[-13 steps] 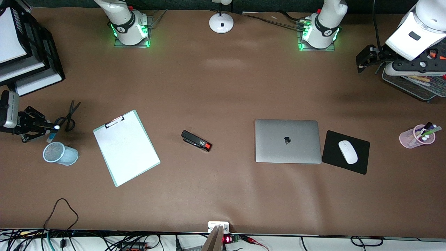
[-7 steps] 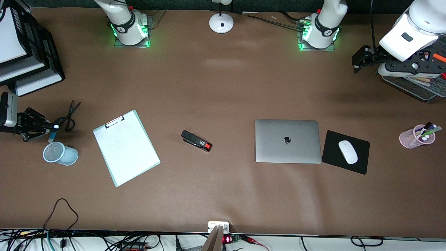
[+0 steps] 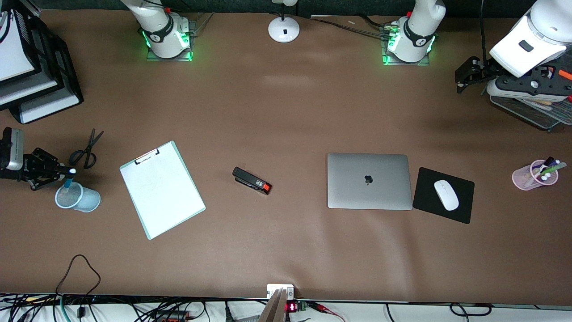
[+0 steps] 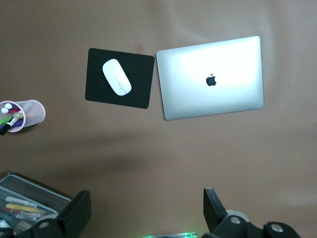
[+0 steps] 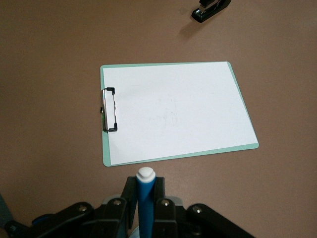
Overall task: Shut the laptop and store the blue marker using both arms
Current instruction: 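Lower the marker into the cup and open the right gripper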
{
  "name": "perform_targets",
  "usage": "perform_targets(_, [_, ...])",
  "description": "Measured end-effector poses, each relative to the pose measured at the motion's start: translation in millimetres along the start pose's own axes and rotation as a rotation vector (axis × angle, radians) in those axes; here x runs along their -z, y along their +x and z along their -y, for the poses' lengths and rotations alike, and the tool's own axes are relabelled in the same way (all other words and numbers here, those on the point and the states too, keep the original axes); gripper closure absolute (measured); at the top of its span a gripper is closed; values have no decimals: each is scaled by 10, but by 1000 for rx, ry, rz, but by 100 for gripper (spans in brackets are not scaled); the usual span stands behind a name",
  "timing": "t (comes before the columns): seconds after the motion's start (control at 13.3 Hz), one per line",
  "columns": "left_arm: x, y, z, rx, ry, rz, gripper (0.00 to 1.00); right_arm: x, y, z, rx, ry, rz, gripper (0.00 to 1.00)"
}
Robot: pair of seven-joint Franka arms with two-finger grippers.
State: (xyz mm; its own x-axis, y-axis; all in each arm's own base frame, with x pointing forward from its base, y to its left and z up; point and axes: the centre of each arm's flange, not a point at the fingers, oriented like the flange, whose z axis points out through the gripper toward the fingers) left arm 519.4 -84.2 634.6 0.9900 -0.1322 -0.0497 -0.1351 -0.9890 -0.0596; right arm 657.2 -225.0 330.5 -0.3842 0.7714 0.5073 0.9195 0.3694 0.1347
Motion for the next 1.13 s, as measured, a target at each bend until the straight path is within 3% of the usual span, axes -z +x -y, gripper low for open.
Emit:
perform_targets(0.3, [-8,9,34,6,-1,-4,0,-203,-196,13,8,-8,-30,82])
perform_targets(0.68, [-1,11,60,11,-2,-11,0,-124,-348,-13,10,-28,-6,82])
perform_targets(1.13, [9,5,26,9,-34,-12,0,-274,-581,61,-13,-26,-18,82])
